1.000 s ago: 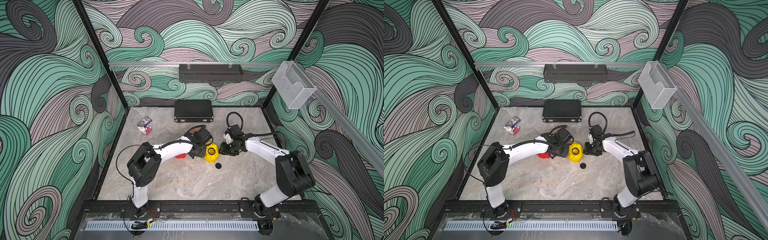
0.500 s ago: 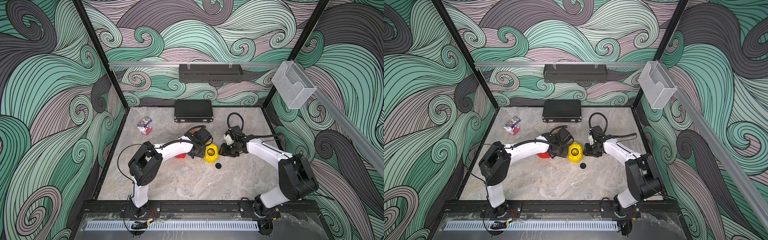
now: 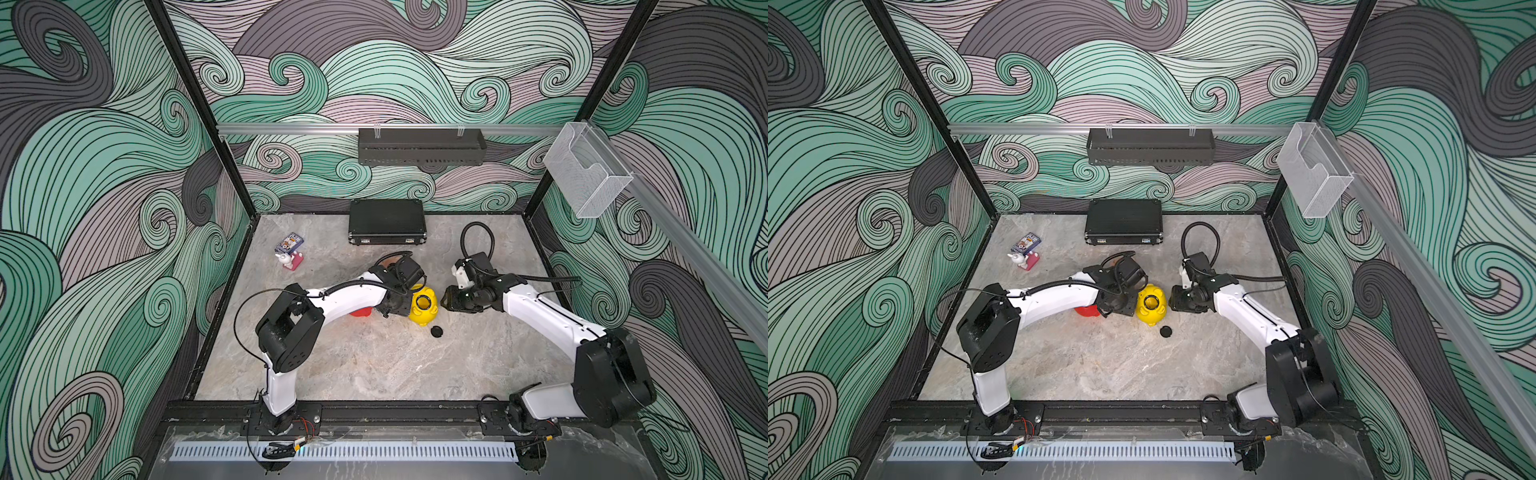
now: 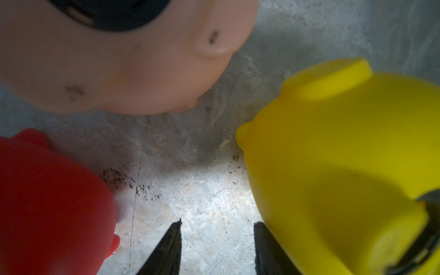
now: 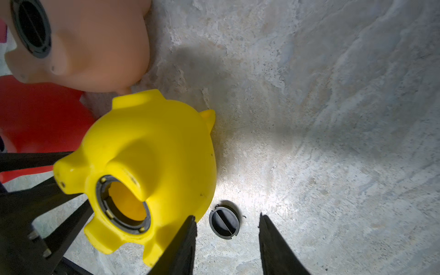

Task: Close piggy banks
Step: Adjust the piggy bank at the center of the board, then move the knob to the center of the board.

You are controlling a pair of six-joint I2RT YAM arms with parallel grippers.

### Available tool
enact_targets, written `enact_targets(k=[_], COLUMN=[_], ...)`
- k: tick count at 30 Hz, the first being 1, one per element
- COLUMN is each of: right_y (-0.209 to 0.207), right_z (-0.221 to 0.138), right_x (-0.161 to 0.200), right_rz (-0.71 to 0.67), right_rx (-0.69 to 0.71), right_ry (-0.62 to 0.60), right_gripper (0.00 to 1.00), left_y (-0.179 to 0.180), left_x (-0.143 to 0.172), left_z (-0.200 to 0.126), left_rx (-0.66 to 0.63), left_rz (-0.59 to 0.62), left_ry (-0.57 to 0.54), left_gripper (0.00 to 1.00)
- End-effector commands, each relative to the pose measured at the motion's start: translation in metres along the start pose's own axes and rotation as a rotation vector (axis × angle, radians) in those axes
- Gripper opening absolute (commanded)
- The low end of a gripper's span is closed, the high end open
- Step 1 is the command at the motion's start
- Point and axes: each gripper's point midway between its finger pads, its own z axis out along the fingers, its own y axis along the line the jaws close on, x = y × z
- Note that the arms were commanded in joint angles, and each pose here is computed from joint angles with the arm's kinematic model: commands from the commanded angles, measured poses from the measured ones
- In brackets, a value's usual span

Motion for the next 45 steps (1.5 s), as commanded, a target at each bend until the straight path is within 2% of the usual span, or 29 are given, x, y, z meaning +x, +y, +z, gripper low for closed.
enact_targets(k=[1,10,15,23,34,45], right_y=[-0.010,0.000,0.012,0.024,0.019,0.008], right_z=[-0.009,-0.020,-0.006,0.024,0.049,0.058], right_x=[0.001,0.016,0.031,0.048,0.059,0.070], right_rz=[0.024,0.086,0.124,0.157,0.172,0.163], right_rx=[0.036,-0.078,-0.188,-0.295,-0.283,-0.238], right_ry=[-0.023,-0.025,0.030,0.102,0.178,0.208], right_gripper=[0.46,0.41,0.37,0.28,0.26,0.26], left_y=[0.006,0.015,0.012,0.016,0.023,0.024], left_x=[-0.008,-0.006,-0.009,-0.012,-0.009,-0.007], left_z=[-0.027,-0.061,-0.083,-0.108,-0.105,-0.102], left_rx=[-0.010,0.008,0.069,0.100,0.083,0.077], left_rz=[0.002,0.011,0.013,0.008,0.003,0.002], left_ry=[-0.049,-0.093,-0.150,-0.213,-0.233,-0.229], left_gripper=[0.50,0.50,0.51,0.51,0.50,0.51])
